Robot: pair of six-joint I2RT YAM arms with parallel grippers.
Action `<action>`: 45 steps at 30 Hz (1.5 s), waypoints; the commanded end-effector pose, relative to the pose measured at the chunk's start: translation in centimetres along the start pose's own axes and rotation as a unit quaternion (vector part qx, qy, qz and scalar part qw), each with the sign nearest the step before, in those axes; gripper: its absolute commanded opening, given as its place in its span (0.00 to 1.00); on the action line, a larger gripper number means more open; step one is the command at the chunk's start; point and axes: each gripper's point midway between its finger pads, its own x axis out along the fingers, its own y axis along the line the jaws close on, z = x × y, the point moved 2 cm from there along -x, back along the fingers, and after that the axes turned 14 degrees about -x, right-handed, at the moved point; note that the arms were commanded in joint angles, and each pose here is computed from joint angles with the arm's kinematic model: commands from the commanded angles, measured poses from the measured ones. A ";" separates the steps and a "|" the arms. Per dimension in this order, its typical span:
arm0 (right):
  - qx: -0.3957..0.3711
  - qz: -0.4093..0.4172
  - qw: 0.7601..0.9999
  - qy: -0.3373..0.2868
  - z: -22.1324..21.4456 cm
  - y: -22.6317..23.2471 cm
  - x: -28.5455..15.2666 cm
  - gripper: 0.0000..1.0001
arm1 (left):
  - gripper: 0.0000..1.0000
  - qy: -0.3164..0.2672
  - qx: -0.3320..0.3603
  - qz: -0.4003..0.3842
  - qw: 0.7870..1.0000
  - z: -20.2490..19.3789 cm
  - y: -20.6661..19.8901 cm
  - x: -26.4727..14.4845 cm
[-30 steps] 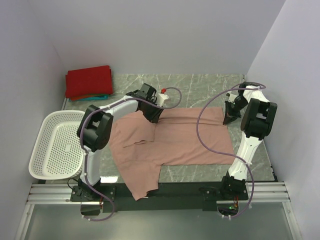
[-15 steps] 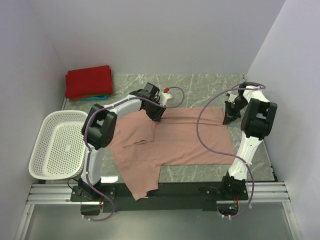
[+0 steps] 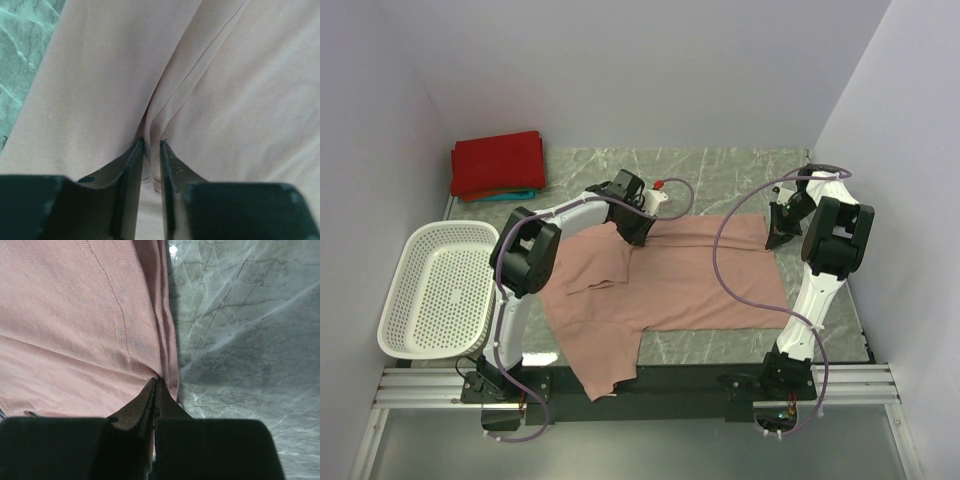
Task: Fold and stack the t-shirts
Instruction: Fold the tshirt
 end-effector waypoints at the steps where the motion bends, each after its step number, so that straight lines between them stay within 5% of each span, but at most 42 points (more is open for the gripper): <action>1: -0.003 -0.002 1.000 -0.011 0.7 -0.1 -0.1 0.00 | 0.24 -0.026 0.005 -0.004 1.000 2.0 -0.6 -0.3; 2: -0.003 -0.002 1.000 -0.010 0.6 -0.1 -0.1 0.00 | 0.10 -0.026 0.005 -0.004 1.000 1.9 -0.6 -0.4; 4: -0.004 -0.004 1.000 -0.010 0.6 -0.1 -0.2 0.00 | 0.01 -0.032 0.010 -0.003 0.999 2.0 -0.8 -0.9; 15: -0.009 -0.026 0.999 -0.019 0.6 -1.0 -1.5 0.00 | 0.00 -0.036 0.070 0.022 0.997 -0.2 -0.8 -4.5; 18: -0.010 -0.028 0.999 -0.018 0.5 -1.1 -1.5 0.00 | 0.02 -0.027 0.072 0.012 0.997 -0.9 -0.9 -4.2; 22: -0.013 -0.028 0.999 -0.019 0.8 -1.3 -1.6 0.00 | 0.25 -0.015 0.069 -0.019 0.997 -0.9 -1.9 -3.8; 25: -0.019 -0.027 0.999 -0.016 0.9 -1.3 -2.0 0.10 | 0.33 -0.004 0.059 -0.026 0.998 -1.6 -1.9 -4.1; 29: -0.059 -0.037 0.997 -0.033 1.1 -0.8 -4.7 0.38 | 0.34 -0.032 -0.015 -0.037 0.999 -1.4 0.0 -7.9; 34: -0.126 -0.075 0.981 -0.123 3.9 1.4 -10.0 0.51 | 0.40 -0.076 -0.101 0.030 0.992 -2.7 4.6 -14.2; 37: -0.175 -0.120 0.972 -0.100 5.1 2.4 -9.0 0.51 | 0.44 -0.064 -0.143 0.063 0.986 -5.1 6.2 -15.1; 45: -0.287 -0.185 0.939 -0.030 6.9 4.5 -3.2 0.29 | 0.34 -0.023 -0.240 0.127 0.962 -9.5 10.7 -14.5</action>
